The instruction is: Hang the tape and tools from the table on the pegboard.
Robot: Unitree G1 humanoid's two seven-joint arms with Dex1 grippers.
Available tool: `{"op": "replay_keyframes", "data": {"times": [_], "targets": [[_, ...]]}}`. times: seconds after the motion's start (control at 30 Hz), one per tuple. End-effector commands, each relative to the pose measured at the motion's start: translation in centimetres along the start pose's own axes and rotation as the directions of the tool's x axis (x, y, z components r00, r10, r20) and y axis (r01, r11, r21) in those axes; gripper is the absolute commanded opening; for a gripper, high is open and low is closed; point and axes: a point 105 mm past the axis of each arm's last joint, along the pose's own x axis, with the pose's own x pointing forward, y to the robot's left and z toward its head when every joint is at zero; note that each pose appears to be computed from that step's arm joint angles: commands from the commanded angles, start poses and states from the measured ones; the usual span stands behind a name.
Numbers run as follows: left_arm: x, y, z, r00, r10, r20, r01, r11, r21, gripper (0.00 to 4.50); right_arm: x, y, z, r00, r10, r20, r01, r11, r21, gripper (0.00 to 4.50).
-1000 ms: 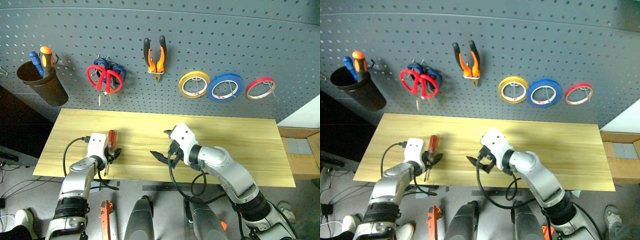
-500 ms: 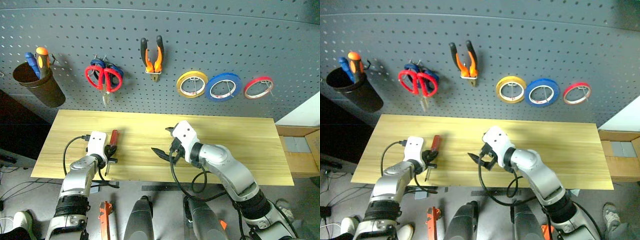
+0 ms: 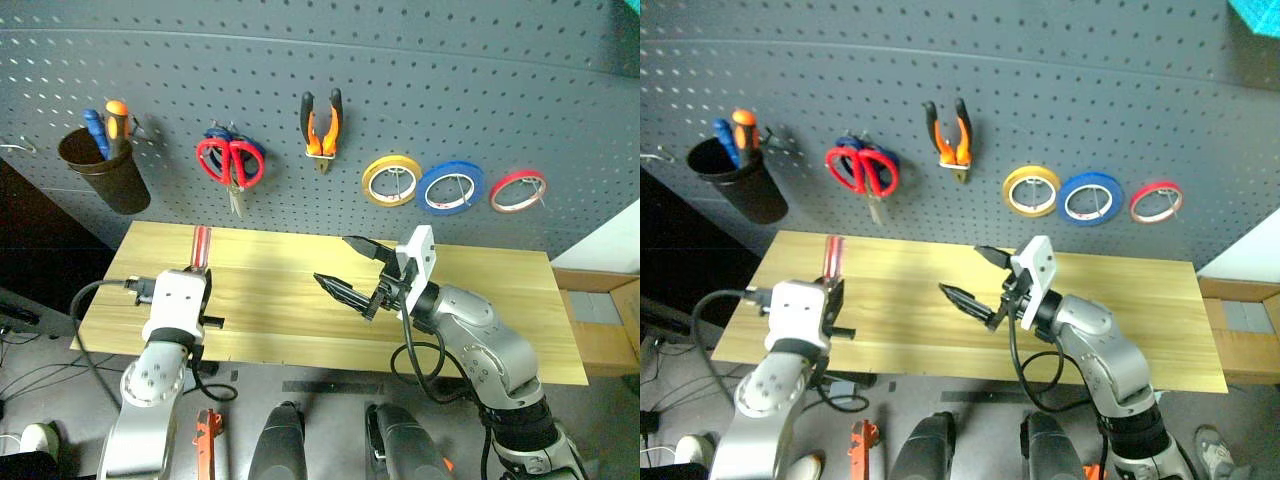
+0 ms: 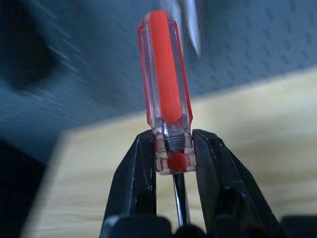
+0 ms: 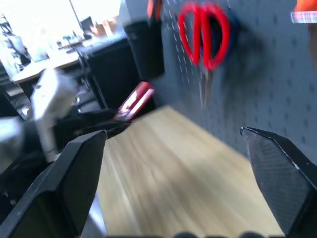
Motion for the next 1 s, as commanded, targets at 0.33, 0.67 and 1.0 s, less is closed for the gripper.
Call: {"op": "replay_keyframes", "data": {"times": [0.33,0.67,1.0], "targets": [[8.2,12.7,13.6,0.808,0.355,0.471,-0.418,0.908,0.033,0.76,5.6,1.4,6.9,0.956,0.08,0.284,-0.081,0.997,-0.008,4.5],[14.8,15.0,19.1,0.756,0.323,0.569,-0.367,0.929,-0.039,0.76,7.4,1.2,8.3,0.938,0.046,0.344,-0.041,0.999,-0.021,4.5],[17.4,13.9,19.7,0.775,0.28,0.567,-0.306,0.951,-0.051,0.76,7.8,-0.9,9.1,0.948,-0.001,0.319,0.029,0.996,-0.08,4.5]]}}
